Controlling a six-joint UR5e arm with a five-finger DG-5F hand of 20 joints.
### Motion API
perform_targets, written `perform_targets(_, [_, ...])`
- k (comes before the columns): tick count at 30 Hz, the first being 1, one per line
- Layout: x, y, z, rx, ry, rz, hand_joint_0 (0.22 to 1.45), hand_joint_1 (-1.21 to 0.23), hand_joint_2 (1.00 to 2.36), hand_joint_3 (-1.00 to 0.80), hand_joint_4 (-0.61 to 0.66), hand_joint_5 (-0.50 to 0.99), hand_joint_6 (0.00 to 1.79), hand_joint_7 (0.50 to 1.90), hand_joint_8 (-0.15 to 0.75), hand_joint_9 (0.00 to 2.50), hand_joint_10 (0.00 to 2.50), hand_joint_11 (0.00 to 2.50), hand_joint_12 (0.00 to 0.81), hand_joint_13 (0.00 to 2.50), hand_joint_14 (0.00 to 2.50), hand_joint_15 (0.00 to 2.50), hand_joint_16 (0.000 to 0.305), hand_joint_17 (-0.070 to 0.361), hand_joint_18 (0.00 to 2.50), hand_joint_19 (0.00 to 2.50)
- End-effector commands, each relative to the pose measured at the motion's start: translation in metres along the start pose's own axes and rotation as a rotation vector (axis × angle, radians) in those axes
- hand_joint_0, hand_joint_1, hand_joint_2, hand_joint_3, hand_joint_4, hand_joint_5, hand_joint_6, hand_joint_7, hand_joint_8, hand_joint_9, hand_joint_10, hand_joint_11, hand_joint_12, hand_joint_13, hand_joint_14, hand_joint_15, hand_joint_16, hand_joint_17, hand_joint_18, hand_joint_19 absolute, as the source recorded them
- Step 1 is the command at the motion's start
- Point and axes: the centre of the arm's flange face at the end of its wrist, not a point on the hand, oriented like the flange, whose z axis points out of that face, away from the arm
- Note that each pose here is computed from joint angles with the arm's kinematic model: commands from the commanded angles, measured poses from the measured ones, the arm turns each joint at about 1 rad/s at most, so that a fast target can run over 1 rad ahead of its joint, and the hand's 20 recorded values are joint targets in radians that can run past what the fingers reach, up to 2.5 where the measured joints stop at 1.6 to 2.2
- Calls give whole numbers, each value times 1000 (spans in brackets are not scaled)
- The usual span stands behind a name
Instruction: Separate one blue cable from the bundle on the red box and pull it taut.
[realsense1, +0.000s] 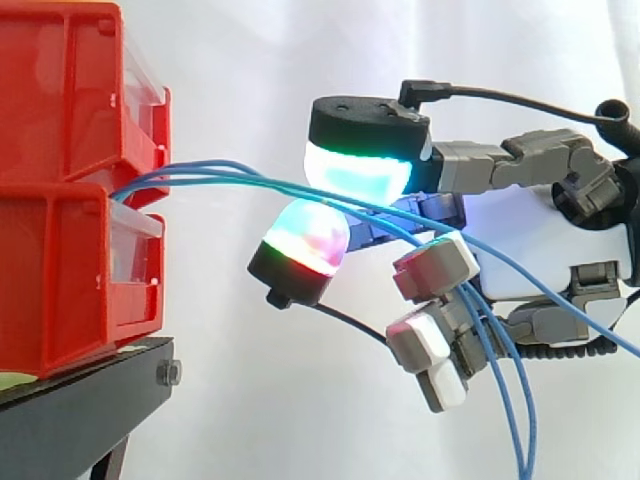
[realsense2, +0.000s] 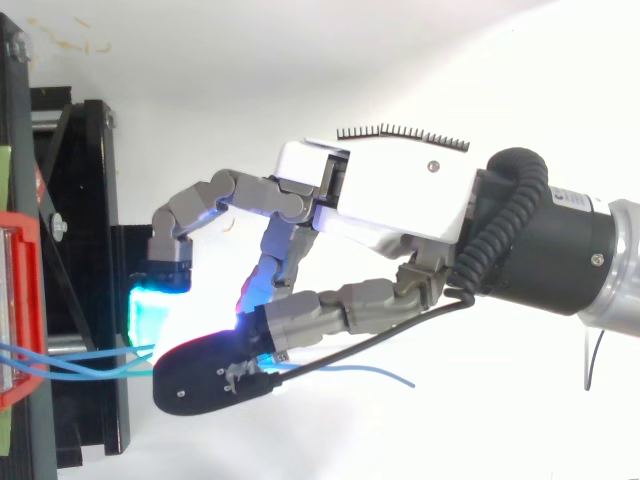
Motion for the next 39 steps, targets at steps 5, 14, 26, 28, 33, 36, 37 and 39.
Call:
perform_targets(5, [0, 1, 0, -2, 0, 1, 590, -811, 1003, -95, -2, -126, 913, 891, 374, 1453, 8, 912, 459, 1242, 17, 628, 58, 130, 1196, 472])
perform_targets(14, [0, 0, 0, -2, 0, 1, 677, -895, 1019, -169, -121, -185, 943, 899, 302, 1287, 11, 964, 391, 1153, 20, 654, 43, 96, 1051, 544])
perform_targets(26, [0, 0, 0, 0, 1, 2, 752, -913, 1000, -500, -36, -185, 950, 852, 286, 1307, 8, 977, 380, 1165, 18, 650, 39, 87, 1086, 521])
perform_targets(28, [0, 0, 0, 0, 1, 5, 689, -898, 1000, -500, -8, -181, 947, 848, 299, 1313, 7, 979, 384, 1169, 20, 653, 39, 88, 1085, 530])
perform_targets(33, [0, 0, 0, 0, 1, 3, 620, -766, 1000, -500, 3, -153, 914, 945, 305, 1365, 10, 992, 392, 1180, 20, 672, 40, 90, 1078, 566])
perform_targets(36, [0, 1, 0, -2, 1, 4, 585, -702, 1002, -466, -2, -138, 894, 929, 304, 1392, 12, 950, 395, 1187, 21, 678, 42, 94, 1071, 580])
perform_targets(37, [0, 0, 0, 0, 1, 3, 575, -671, 1003, -452, 12, -130, 877, 943, 298, 1394, 13, 940, 395, 1189, 20, 681, 43, 96, 1067, 587])
perform_targets(39, [0, -1, 0, 1, 1, 3, 576, -644, 1003, -442, 39, -118, 861, 914, 308, 1428, 13, 909, 409, 1204, 18, 674, 46, 103, 1090, 566])
